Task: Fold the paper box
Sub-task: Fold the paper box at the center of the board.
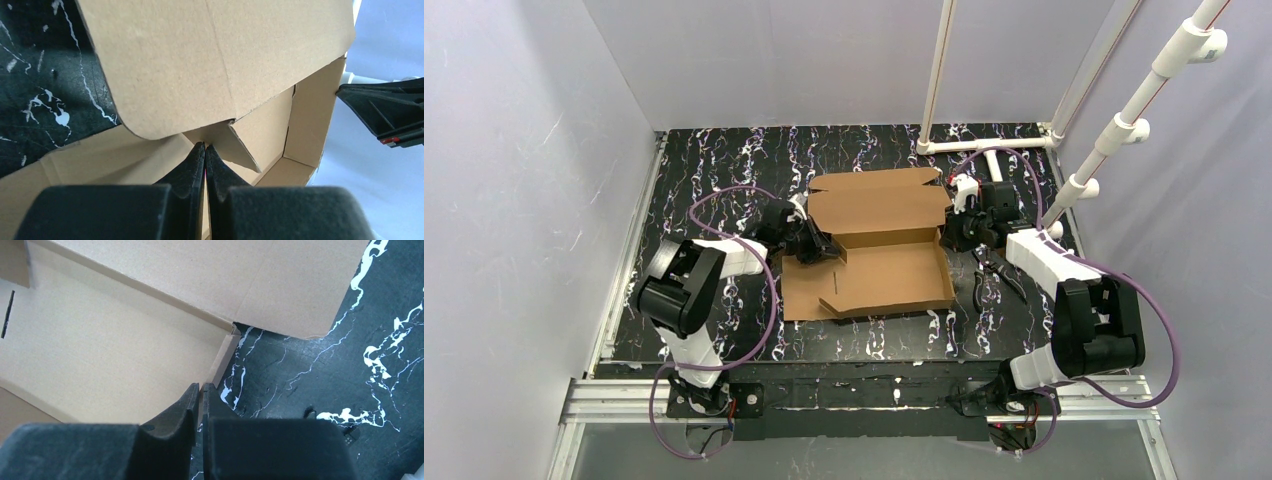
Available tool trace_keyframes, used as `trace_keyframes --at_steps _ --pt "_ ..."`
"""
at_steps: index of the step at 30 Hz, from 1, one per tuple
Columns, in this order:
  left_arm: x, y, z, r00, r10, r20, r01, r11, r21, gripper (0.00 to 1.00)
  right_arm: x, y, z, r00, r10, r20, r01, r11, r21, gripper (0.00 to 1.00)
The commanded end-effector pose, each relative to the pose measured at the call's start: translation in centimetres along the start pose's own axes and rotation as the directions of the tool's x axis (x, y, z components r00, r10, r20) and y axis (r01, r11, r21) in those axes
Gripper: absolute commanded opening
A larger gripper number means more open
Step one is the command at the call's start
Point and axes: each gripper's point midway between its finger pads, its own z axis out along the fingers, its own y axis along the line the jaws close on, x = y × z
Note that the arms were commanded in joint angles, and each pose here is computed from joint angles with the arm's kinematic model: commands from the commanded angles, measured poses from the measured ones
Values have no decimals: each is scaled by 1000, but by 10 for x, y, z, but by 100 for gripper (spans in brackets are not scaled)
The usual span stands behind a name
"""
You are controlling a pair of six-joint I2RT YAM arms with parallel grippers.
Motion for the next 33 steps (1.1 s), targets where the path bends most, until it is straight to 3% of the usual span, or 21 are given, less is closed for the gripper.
trace_keyframes --at_steps 1,6,13,21,24,33 --pt "-12 -12 7 999 -23 47 22 1000 16 0 3 15 8 1000 -1 -24 0 998 -58 13" --pt "-17 2 12 984 -127 128 132 991 -26 0 6 19 12 999 -9 -40 7 997 -71 14" --pt "-36 9 19 911 -297 286 312 950 -7 0 8 19 15 998 -16 -56 12 998 -67 14" --pt "-60 8 43 869 -359 339 373 928 28 0 13 17 18 996 -31 -81 26 998 -58 14" --pt "-62 -1 41 882 -337 328 340 939 50 0 13 14 18 995 -30 -90 27 999 -40 15" --pt "-50 -31 -17 961 -45 272 38 999 31 1 -9 9 2 994 -102 -46 101 995 -13 29"
